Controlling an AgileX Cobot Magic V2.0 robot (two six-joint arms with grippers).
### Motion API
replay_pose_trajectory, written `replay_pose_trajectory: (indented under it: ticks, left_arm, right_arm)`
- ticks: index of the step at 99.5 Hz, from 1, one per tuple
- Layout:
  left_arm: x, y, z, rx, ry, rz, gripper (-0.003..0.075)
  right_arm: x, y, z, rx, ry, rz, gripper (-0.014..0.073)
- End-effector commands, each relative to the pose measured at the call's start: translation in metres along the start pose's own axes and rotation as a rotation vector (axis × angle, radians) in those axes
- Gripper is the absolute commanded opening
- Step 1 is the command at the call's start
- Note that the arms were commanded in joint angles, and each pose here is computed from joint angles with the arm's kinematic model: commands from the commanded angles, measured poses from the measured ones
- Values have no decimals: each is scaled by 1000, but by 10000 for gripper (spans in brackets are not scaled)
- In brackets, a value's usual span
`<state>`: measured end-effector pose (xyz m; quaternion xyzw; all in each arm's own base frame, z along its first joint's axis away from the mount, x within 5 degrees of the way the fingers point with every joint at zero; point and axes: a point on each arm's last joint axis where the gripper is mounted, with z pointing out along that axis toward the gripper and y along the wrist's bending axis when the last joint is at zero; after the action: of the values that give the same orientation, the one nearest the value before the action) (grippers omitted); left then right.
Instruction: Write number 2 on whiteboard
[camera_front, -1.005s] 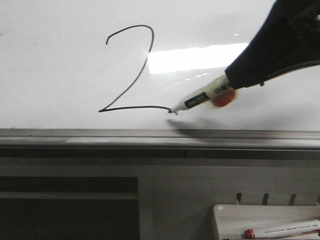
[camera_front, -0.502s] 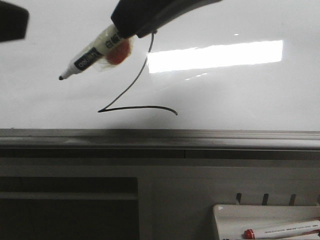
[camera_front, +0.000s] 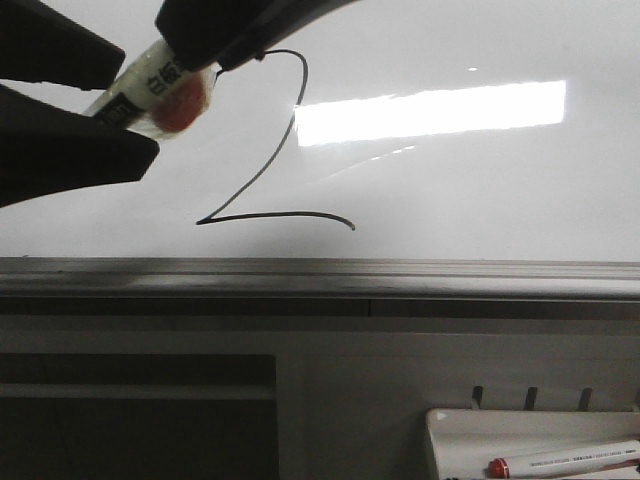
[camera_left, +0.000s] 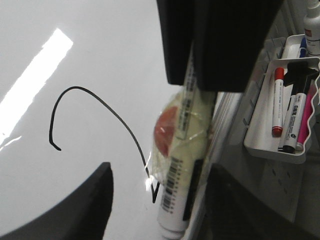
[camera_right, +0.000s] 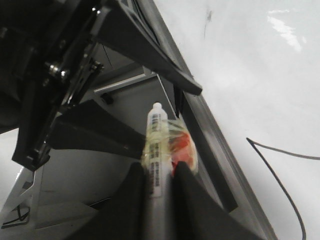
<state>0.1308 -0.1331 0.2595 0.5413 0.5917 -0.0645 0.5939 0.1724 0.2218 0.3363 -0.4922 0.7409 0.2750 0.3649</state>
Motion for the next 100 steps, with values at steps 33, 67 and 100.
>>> replay_pose_trajectory:
  ticks: [33, 67, 100]
  left_arm:
    - [-12, 6, -1, -17, -47, -3, -20]
    - [-10, 13, -1, -74, -47, -259, -20]
    - [28, 48, 3, -395, 11, -1001, -20]
  right_arm:
    - [-16, 0, -12, 29, -92, -2, -50]
    - [-23, -19, -21, 172, -188, -14, 601]
    - [-25, -40, -79, 336, -310, 47, 513]
